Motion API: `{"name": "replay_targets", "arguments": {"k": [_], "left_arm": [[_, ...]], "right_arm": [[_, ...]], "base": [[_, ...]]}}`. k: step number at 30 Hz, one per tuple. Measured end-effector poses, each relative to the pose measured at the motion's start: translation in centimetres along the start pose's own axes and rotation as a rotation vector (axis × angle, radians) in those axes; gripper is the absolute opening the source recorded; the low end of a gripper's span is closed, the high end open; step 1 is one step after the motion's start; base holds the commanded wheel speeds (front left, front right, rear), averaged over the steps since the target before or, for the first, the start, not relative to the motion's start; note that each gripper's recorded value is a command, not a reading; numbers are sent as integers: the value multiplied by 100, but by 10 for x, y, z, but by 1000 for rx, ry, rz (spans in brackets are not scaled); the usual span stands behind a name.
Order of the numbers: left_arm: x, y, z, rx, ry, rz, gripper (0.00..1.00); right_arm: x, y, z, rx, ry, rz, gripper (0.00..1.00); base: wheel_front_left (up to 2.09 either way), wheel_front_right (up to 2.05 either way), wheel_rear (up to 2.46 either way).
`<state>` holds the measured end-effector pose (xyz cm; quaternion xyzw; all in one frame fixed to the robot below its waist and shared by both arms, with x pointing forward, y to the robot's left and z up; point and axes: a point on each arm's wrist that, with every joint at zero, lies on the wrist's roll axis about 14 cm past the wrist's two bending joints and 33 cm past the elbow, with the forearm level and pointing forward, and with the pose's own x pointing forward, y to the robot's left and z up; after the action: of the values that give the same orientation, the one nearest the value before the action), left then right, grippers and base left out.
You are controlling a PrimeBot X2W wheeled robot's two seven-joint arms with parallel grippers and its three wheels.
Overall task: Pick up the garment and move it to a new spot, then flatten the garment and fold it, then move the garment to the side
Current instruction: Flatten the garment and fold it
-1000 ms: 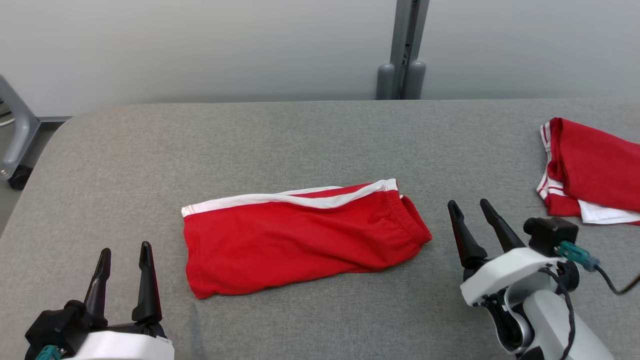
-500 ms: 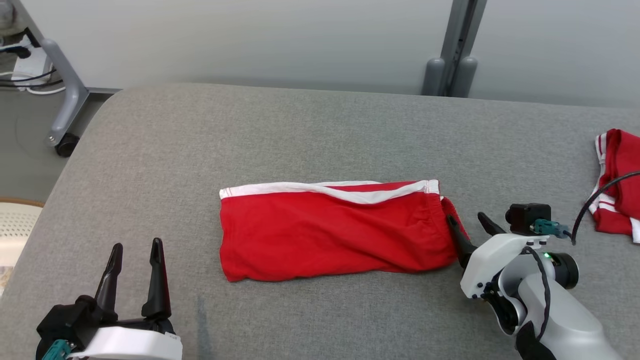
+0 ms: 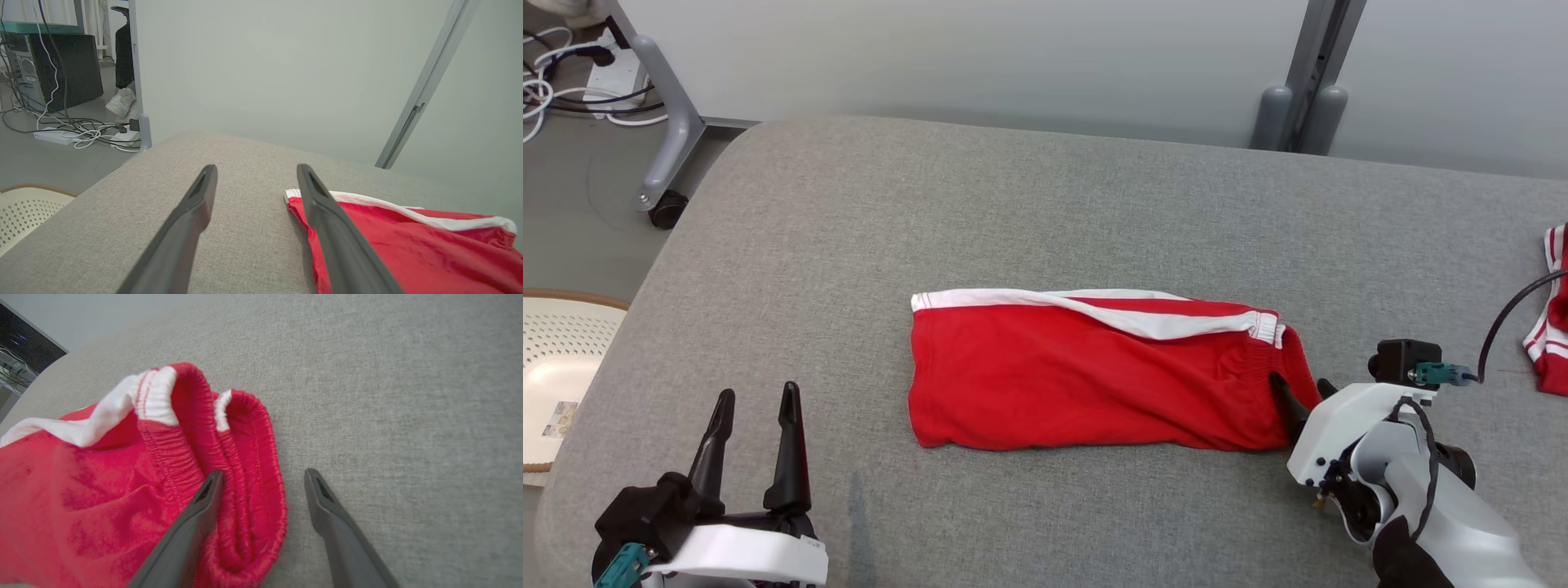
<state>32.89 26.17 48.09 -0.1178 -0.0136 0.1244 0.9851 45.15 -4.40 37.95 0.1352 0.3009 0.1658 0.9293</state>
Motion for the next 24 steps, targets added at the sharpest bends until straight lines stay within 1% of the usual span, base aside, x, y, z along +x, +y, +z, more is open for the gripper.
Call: {"name": "replay_targets", "arguments": {"k": [3,4,5,8,10,16,20,24], "left_arm": [[-2,3,0,-2,0,8,100],[-2,4,0,-2,0,10,100],[-3,5,0,-2,-1,13,100],[-4,6,0,0,-1,15,100],[-4,6,1,-1,-4,16,100],[-3,3,3,-1,-13,1,100],[-1,-3,4,-3,-18,-18,100],[0,-10,4,-7,-20,-41,100]], "right_arm": [[1,6,-2,-9,18,16,100],[1,8,-2,-7,19,21,34],[1,9,-2,-10,20,25,0],[0,16,-2,-18,14,44,0],[0,18,4,-21,-14,52,0],[-6,18,27,36,-103,57,0],[-16,-10,42,75,-140,8,0],[-31,-46,42,89,-127,-59,0]], "base": [[0,0,0],[0,0,0],[0,0,0],[0,0,0],[0,0,0],[0,0,0],[0,0,0],[0,0,0]]}}
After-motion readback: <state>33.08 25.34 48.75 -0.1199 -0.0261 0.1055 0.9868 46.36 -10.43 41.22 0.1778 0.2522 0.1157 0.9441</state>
